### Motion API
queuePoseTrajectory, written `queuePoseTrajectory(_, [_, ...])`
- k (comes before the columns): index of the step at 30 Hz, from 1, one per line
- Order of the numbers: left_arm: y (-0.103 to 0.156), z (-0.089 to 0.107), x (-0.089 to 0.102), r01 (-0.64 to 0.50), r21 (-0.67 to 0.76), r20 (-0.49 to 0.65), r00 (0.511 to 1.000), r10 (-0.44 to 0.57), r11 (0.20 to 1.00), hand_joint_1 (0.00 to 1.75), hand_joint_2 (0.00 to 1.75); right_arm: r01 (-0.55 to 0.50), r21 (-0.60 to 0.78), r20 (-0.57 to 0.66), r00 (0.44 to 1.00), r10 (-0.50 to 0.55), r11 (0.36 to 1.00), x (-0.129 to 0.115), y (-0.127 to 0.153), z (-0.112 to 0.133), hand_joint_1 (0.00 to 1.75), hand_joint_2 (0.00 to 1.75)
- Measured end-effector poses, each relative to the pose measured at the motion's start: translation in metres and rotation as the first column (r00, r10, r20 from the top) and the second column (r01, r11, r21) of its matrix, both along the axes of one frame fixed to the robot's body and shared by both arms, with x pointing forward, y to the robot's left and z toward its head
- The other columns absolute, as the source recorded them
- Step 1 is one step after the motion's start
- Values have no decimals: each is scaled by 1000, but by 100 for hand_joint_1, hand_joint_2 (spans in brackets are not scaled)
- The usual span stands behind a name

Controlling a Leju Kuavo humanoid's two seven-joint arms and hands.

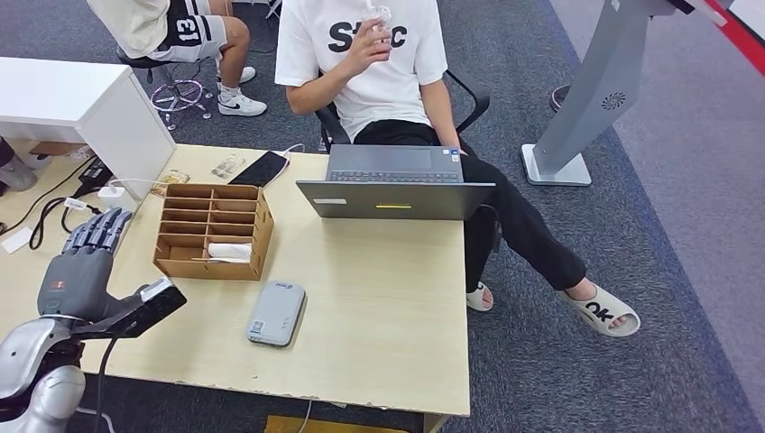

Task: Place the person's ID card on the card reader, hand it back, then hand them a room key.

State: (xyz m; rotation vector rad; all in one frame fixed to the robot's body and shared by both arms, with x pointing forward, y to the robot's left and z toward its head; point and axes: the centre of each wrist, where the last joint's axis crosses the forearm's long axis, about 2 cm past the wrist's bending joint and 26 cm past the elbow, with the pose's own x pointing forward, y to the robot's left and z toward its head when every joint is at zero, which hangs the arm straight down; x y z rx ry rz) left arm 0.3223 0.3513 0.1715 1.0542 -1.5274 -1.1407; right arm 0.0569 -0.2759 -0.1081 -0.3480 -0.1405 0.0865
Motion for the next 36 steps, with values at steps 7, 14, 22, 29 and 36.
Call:
queuePoseTrajectory(7, [-1,-7,18,-28,-12,-36,999,28,1000,0,175,-19,4,0,1000,19,1000,1,0,0,0,175])
queuePoseTrajectory(14, [-5,-12,27,-42,-22,-61,997,41,999,0,175,-22,3,0,1000,22,1000,1,0,0,0,175])
queuePoseTrajectory(22, [-8,-15,33,-39,-18,-71,997,38,999,0,175,-31,3,3,1000,31,1000,1,0,0,0,175])
queuePoseTrajectory(29, [-19,-13,49,-20,1,-72,997,20,1000,0,175,-47,1,6,999,47,999,3,0,0,0,175])
queuePoseTrajectory(36, [-30,-14,56,-2,-23,-80,997,0,1000,0,175,-54,-1,8,999,54,999,4,0,1,0,175])
